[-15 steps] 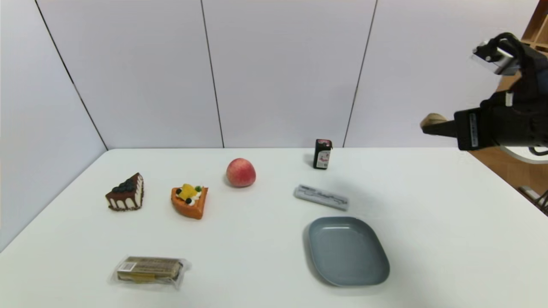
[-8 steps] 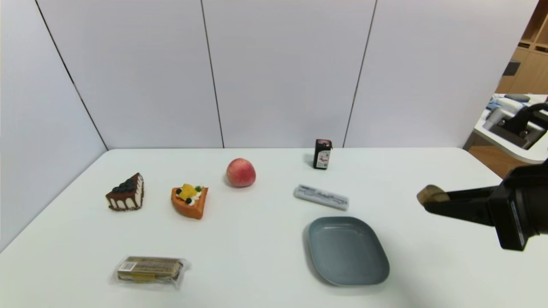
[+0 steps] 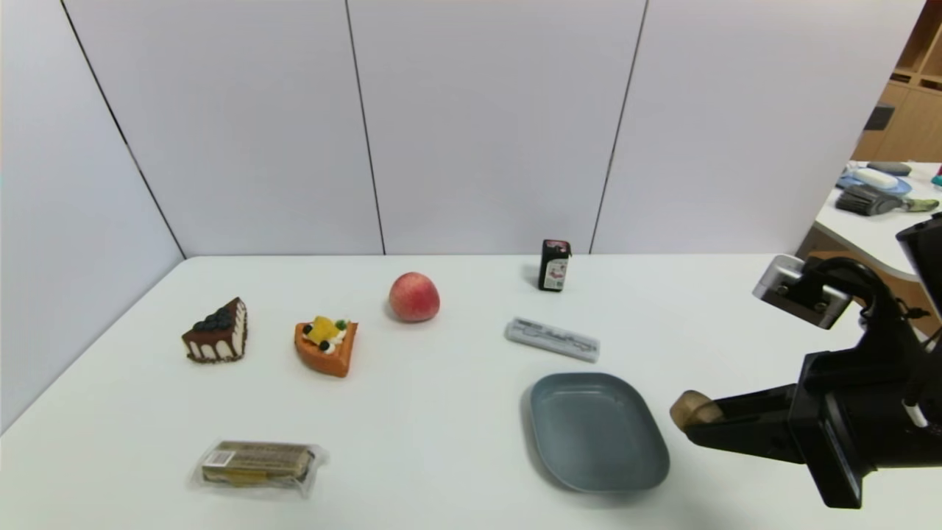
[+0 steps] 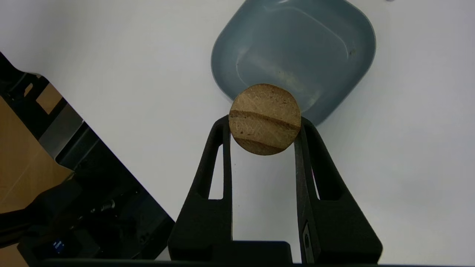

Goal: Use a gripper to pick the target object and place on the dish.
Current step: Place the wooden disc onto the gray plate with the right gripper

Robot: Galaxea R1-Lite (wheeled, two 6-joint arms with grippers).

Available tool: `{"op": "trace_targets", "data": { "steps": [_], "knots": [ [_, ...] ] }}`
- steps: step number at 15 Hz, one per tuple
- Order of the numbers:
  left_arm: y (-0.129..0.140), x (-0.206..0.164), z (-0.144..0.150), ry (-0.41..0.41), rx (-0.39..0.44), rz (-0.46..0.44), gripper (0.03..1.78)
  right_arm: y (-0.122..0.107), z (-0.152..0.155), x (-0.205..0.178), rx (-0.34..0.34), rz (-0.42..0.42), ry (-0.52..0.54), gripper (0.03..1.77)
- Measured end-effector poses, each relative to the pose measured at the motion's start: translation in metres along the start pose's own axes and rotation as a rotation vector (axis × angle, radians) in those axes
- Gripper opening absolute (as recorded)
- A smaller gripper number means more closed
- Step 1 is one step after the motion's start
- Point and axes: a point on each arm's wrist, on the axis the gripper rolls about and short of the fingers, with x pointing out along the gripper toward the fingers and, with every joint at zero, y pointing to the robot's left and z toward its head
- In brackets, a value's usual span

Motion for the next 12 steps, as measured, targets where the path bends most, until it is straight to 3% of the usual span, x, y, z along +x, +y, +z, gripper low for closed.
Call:
{"op": "trace_targets", "data": {
  "steps": [7, 12],
  "knots": [
    [0.0, 0.0, 0.0, 0.0, 0.0, 0.0, 1.69, 0.001, 0.009, 0.057, -0.052, 0.059, 0.098, 0.47],
    [0.0, 0.0, 0.0, 0.0, 0.0, 0.0, 1.69, -0.01, 0.02, 0.103, -0.064, 0.017, 0.124, 0.47]
  ]
}}
